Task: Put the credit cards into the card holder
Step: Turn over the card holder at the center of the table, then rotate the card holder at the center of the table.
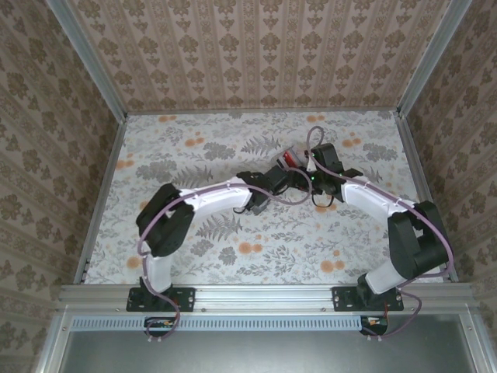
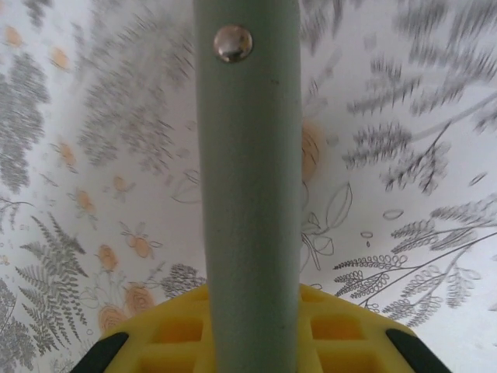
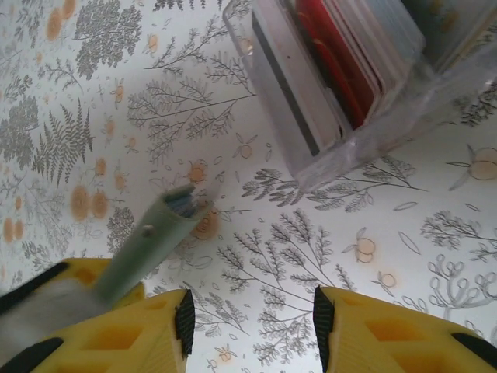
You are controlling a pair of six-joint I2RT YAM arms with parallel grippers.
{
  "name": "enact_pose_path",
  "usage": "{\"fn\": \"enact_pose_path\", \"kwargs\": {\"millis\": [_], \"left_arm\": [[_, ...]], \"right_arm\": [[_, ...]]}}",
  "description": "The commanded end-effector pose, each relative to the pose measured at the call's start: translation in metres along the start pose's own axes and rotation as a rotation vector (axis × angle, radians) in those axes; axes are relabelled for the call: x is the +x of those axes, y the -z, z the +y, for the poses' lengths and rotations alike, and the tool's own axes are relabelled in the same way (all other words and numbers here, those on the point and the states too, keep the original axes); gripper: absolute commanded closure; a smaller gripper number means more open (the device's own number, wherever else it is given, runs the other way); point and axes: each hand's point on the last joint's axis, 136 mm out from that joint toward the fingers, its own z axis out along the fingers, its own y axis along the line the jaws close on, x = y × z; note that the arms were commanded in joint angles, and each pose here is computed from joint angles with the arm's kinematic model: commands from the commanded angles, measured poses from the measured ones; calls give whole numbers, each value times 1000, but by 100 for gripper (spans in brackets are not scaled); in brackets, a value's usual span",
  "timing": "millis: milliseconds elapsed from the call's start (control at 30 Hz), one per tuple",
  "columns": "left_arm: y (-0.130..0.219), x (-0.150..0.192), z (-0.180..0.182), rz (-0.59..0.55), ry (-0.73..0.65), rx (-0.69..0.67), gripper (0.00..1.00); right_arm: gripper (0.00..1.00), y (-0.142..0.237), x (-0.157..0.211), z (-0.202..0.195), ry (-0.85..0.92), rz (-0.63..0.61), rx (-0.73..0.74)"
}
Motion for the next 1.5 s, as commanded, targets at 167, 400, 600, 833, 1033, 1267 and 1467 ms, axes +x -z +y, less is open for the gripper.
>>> {"fn": "enact_pose_path", "kwargs": {"millis": [167,400,600,833,1033,1267,1467], "left_arm": [[22,7,-18,-104,-84,15,33],[64,18,-12,-255,189,268,27],[68,38,14,-331,628,519,41],[59,71,-2,-258,979,802,65],[46,76,-28,-129,1108,942,68],[16,65,-34,-41,1159,967,79],[-11,70,-6,-32,1197,877,80]], "right_arm": [[53,11,0,5,0,-25,-19],[54,5,8,3,14,31,-24],[57,-15,35,15,81,141,-21],[65,-50,57,6,107,211,29],[71,-75,57,-5,99,201,71],[80,-85,65,3,123,231,74],[81,-87,93,6,156,288,82]]}}
